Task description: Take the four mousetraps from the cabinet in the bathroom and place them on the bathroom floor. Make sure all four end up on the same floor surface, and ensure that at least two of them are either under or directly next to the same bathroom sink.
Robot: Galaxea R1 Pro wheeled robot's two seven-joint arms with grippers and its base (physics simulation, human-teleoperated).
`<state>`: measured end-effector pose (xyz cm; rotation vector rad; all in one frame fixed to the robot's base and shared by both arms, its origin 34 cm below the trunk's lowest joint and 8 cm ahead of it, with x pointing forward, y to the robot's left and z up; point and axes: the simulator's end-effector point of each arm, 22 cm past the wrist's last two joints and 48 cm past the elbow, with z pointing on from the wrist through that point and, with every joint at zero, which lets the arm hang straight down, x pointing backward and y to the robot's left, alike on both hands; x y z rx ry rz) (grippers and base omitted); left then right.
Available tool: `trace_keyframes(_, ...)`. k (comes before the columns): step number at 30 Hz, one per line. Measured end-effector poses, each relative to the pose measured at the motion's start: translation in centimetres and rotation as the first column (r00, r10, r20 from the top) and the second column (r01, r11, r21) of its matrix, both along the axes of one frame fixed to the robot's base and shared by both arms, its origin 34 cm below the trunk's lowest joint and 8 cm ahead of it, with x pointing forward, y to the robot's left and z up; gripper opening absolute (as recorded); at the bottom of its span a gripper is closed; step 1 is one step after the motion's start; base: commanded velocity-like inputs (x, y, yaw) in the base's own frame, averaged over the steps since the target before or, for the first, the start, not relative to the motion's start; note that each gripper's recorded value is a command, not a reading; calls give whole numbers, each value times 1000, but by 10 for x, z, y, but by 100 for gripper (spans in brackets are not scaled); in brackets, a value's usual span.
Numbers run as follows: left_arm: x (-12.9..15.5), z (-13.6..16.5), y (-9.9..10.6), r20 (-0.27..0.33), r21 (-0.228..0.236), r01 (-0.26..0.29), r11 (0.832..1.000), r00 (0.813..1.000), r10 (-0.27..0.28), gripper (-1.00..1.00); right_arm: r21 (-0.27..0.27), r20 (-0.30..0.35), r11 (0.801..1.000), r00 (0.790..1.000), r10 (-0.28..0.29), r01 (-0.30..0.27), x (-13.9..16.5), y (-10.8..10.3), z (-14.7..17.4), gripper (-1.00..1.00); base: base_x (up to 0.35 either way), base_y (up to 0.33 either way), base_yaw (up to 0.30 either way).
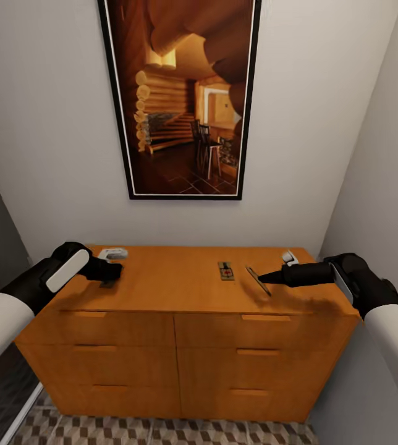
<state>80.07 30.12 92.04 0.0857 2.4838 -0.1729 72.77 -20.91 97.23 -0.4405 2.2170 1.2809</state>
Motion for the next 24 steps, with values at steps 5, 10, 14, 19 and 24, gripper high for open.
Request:
trace_keyframes(5,-5,-8,-10,-18,-36,23,999,1000,-23,-100,0,1,1000,1000,0,0,0,0,0,-100,-330,0,0)
trace_keyframes(10,-10,-2,-38,-14,-151,99,984,995,-102,-100,0,1,1000,1000,1,-1,0,1,0,-100,-330,0,0)
trace_keyframes(14,-13,4,-51,-4,-199,137,970,990,-141,-100,-1,0,1000,1000,2,-2,0,1,0,-100,-330,0,0)
trace_keyframes(19,-17,3,-58,-7,-228,156,961,987,-162,-100,-4,-2,1000,1000,1,-1,0,1,-2,-100,-330,0,0)
trace_keyframes(24,-33,-5,-80,-20,-316,214,924,973,-232,-100,-6,-3,1000,1000,1,-1,0,1,-3,-100,-330,0,0)
